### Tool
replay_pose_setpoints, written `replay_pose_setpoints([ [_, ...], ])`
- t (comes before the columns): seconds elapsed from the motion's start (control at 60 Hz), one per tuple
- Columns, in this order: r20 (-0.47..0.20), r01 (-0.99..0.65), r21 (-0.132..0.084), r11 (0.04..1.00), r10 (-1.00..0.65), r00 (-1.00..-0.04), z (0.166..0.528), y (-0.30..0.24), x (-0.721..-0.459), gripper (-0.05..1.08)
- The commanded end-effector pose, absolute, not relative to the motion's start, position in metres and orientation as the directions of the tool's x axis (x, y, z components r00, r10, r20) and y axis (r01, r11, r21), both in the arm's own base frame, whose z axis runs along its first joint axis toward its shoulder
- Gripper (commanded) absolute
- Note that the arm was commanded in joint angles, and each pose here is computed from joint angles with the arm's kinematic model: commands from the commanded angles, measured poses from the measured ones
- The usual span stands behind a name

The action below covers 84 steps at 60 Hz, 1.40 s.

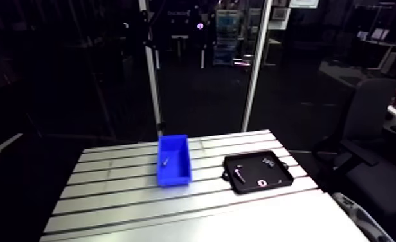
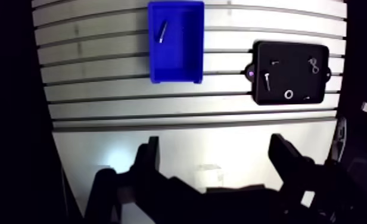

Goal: Pick up the M10 bolt from the tray and put it into the blue bin.

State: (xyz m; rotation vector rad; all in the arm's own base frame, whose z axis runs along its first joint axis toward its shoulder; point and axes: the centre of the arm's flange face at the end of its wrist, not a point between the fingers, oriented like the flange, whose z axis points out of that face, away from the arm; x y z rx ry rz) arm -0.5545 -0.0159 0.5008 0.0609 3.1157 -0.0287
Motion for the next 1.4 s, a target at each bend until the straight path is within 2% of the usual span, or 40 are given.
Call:
replay_pose_setpoints([
  [0.017,-0.04,0.056,-0.022,0.998,0.055,-0.998,0.492,-0.004,-0.555,0.01],
  [0.2,0.002,0.039,-0.013,0.999,0.039,-0.999,0.485,-0.001,-0.562,0.01],
  [0.283,0.001,0.012,-0.013,1.0,0.012,-1.0,0.478,0.004,-0.563,0.01],
  [0.467,-0.036,-0.053,-0.024,0.998,-0.054,-0.998,0.455,0.018,-0.566,0.01],
  [0.6,-0.063,-0.068,-0.045,0.997,-0.071,-0.995,0.437,0.058,-0.561,0.01],
  [0.633,-0.061,-0.115,-0.05,0.992,-0.118,-0.991,0.428,0.07,-0.558,0.01],
  [0.683,-0.054,-0.138,-0.049,0.989,-0.141,-0.989,0.425,0.074,-0.558,0.01],
  [0.767,-0.031,-0.201,-0.035,0.979,-0.202,-0.979,0.413,0.077,-0.558,0.01],
  [0.817,-0.028,-0.216,-0.035,0.976,-0.217,-0.976,0.41,0.079,-0.558,0.01],
  [0.883,-0.037,-0.236,-0.042,0.971,-0.238,-0.971,0.402,0.084,-0.554,0.01],
  [0.983,-0.067,-0.283,-0.066,0.957,-0.287,-0.956,0.381,0.099,-0.544,0.01],
  [1.067,-0.077,-0.308,-0.071,0.949,-0.313,-0.947,0.372,0.103,-0.54,0.01],
  [1.133,-0.07,-0.329,-0.061,0.942,-0.333,-0.94,0.365,0.105,-0.539,0.01],
  [1.15,-0.066,-0.336,-0.051,0.94,-0.339,-0.938,0.362,0.106,-0.54,0.01],
  [1.167,-0.066,-0.336,-0.051,0.94,-0.339,-0.938,0.362,0.106,-0.54,0.01],
  [1.183,-0.064,-0.341,-0.039,0.939,-0.342,-0.937,0.358,0.108,-0.539,0.01],
  [1.2,-0.064,-0.341,-0.039,0.939,-0.342,-0.937,0.358,0.108,-0.539,0.01],
  [1.217,-0.067,-0.344,-0.027,0.938,-0.345,-0.936,0.354,0.109,-0.539,0.01],
  [1.233,-0.067,-0.344,-0.027,0.938,-0.345,-0.936,0.354,0.109,-0.539,0.01],
  [1.267,-0.08,-0.352,-0.011,0.936,-0.352,-0.933,0.345,0.111,-0.536,0.01],
  [1.4,-0.093,-0.347,-0.01,0.938,-0.347,-0.933,0.329,0.119,-0.53,0.01],
])
